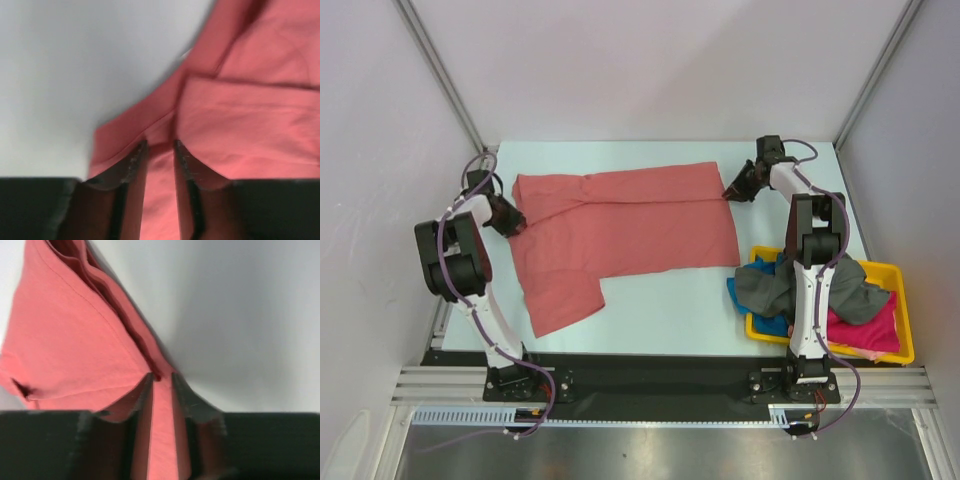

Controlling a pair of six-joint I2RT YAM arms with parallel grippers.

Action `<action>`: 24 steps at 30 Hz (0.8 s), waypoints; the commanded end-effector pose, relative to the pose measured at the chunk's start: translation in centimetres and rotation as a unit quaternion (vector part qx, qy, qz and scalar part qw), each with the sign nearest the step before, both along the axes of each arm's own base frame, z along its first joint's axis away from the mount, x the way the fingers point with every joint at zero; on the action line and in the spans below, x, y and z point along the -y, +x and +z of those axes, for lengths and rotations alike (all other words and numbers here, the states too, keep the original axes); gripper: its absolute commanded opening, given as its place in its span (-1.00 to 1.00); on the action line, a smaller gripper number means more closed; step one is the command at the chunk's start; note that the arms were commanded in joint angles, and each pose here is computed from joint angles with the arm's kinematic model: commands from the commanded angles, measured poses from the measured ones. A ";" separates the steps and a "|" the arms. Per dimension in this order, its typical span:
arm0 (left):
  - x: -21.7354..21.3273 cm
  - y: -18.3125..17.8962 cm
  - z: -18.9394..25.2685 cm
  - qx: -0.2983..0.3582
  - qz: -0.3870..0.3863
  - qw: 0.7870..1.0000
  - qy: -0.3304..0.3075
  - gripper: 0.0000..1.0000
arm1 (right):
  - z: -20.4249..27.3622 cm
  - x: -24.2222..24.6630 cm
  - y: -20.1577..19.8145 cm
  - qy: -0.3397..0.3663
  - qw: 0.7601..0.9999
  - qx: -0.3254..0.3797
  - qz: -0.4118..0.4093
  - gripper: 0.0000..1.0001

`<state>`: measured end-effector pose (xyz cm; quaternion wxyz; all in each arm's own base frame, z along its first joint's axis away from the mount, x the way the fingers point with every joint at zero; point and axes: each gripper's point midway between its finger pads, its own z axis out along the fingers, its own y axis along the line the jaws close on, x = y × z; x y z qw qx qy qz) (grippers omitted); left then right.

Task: Fold and stack the t-shirts
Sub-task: Fold the tshirt

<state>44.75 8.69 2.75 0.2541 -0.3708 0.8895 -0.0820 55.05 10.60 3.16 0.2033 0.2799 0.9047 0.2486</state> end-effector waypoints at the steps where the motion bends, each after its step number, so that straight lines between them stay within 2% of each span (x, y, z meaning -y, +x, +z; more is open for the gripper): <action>1: -1.7 -3.4 2.4 -0.025 0.083 0.996 0.034 -0.16 | 4.3 1.2 0.9 -0.052 0.998 0.041 0.012 -0.43; 2: -1.9 -3.6 2.7 -0.023 0.091 0.995 0.041 0.00 | 4.7 1.5 0.8 -0.060 0.997 0.042 0.015 -0.38; 5: -3.0 -2.6 5.1 0.011 0.096 0.993 0.068 0.16 | 6.9 1.7 1.8 -0.103 0.991 0.074 0.038 -0.10; 7: -3.2 0.2 7.6 0.062 0.070 0.993 0.073 0.30 | 7.5 1.1 3.0 -0.101 0.988 0.103 0.058 0.09; 8: -3.2 1.4 7.4 0.074 0.052 0.994 0.068 0.37 | 7.7 0.8 3.4 -0.092 0.987 0.115 0.063 0.12; 10: -3.3 5.0 9.9 0.125 0.009 0.990 0.069 0.42 | 7.6 -0.1 4.7 -0.078 0.983 0.140 0.088 0.16; 11: -2.4 6.4 8.7 0.127 -0.022 0.991 0.044 0.44 | 7.7 -0.4 5.2 -0.076 0.981 0.150 0.098 0.18; 12: -2.5 7.5 8.5 0.133 -0.042 0.989 0.047 0.45 | 7.6 -0.7 5.7 -0.076 0.979 0.158 0.108 0.19; 13: -2.7 9.3 10.1 0.152 -0.052 0.986 0.051 0.47 | 6.6 -1.1 6.0 -0.072 0.978 0.158 0.119 0.25; 15: -2.8 11.6 8.9 0.154 -0.074 0.984 0.045 0.47 | 7.2 -1.4 7.2 -0.074 0.972 0.182 0.130 0.29; 20: -3.2 14.1 6.8 0.150 -0.105 0.982 0.045 0.48 | 6.2 -2.0 9.2 -0.052 0.965 0.215 0.138 0.51; 24: -2.5 15.5 6.2 0.165 -0.132 0.977 0.027 0.49 | 4.8 -2.3 10.0 -0.042 0.964 0.220 0.144 0.53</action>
